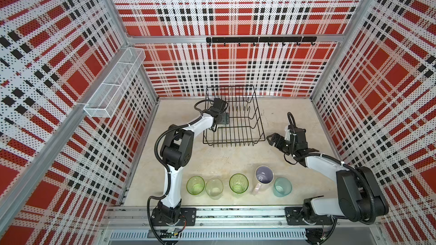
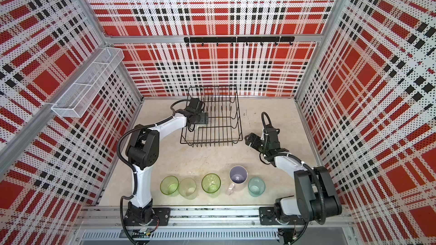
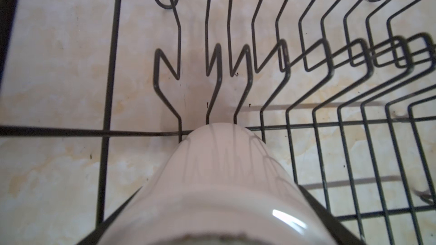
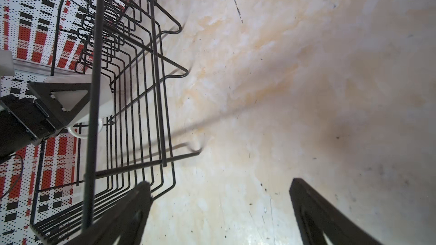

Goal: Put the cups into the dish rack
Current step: 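Lower the held mug into the rack with the left gripper while the right arm withdraws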

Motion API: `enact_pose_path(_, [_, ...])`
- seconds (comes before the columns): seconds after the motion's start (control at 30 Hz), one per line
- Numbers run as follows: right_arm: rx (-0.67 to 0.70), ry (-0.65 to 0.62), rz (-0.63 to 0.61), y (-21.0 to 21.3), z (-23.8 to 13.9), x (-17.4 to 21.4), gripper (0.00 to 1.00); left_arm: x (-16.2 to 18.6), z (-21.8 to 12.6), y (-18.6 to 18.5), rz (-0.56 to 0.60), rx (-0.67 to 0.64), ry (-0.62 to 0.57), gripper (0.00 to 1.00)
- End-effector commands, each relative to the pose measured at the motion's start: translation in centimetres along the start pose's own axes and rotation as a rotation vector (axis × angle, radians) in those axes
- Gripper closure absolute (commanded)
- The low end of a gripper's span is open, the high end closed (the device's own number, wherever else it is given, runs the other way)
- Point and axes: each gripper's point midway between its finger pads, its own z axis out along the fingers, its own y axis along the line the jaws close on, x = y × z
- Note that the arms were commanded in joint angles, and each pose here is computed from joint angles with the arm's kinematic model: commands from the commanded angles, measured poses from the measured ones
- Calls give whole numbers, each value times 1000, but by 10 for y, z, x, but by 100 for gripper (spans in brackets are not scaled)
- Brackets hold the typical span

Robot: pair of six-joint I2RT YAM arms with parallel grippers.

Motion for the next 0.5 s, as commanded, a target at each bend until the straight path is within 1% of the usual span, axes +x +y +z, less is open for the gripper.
enact_pose_path(0.0, [-11,-18,-12,7,1,-10,5,-21,-7,-5,1,7,-49,7])
enact_pose_path(0.13, [-10,-20,-15,7,0,-10,5,-26,-12,-11,3,36,-50,6])
enact_pose_path(0.2, [-10,-24,-16,7,-1,-9,5,-31,-20,-15,2,52,-63,1])
enact_pose_path(0.33, [-12,-36,-17,7,-5,-10,6,-41,-33,-18,-4,76,-86,2])
enact_pose_path(0.47, [-15,-64,-27,11,-13,-14,5,-54,-57,-18,-12,87,-120,2])
